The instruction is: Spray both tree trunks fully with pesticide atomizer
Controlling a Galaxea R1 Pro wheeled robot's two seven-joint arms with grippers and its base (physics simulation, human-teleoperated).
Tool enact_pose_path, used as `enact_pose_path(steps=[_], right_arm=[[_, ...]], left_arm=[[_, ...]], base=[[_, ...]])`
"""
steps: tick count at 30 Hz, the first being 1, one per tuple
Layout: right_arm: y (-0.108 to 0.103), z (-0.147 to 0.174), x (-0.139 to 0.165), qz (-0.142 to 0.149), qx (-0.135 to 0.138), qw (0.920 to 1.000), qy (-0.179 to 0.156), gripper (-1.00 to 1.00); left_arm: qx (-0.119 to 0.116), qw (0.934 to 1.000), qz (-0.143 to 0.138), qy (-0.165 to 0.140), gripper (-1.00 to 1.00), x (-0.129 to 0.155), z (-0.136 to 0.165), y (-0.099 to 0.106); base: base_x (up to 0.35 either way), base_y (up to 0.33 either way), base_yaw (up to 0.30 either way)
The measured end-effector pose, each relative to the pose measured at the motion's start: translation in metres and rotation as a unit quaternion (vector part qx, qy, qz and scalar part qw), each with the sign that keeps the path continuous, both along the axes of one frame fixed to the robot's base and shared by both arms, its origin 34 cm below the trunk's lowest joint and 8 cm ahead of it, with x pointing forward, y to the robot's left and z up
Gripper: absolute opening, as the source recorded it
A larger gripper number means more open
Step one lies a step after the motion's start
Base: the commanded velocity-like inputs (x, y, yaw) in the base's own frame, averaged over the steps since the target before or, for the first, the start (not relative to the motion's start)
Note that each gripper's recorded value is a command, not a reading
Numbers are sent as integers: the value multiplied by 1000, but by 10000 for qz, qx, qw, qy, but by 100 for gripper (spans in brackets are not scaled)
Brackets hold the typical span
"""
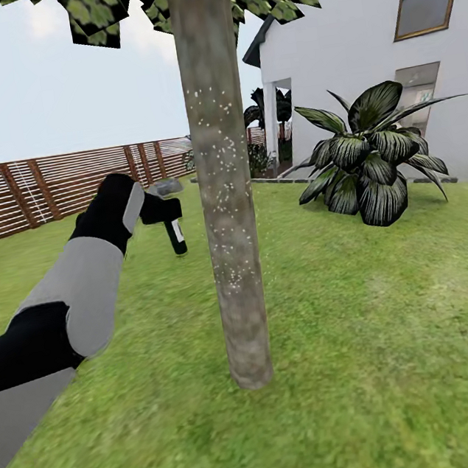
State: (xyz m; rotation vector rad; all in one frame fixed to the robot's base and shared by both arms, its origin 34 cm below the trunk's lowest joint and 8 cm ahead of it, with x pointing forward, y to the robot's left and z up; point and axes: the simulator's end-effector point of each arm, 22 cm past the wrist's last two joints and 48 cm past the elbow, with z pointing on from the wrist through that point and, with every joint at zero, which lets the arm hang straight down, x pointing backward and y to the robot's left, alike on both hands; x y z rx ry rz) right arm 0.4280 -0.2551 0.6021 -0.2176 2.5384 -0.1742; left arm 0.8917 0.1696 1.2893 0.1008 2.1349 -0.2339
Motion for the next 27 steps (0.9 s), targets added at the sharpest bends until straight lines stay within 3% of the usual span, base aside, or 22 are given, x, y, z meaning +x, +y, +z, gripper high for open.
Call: enact_pose_path(steps=[16, 22, 25, 26, 27], right_arm=[[0, 0, 0, -2, 1, 10000, 0, 100], [0, 0, 0, -3, 1, 10000, 1, 100], [0, 0, 0, 0, 0, 10000, 2, 100], [0, 0, 0, -1, 0, 10000, 4, 100], [0, 0, 0, -1, 0, 10000, 1, 100]], left_arm=[[-6, 9977, -58, -677, -100, -2, 102, -7], [0, 9964, -61, -843, -100, -4, 127, -7], [-2, 9966, -72, -822, -100, -4, 127, -8], [16, 9979, -90, -639, -100, -2, 111, -10], [27, 9997, -132, -205, -100, -1, 75, -14]], base=[[0, 0, 0], [0, 0, 0], [0, 0, 0], [0, 0, 0], [0, 0, 0]])
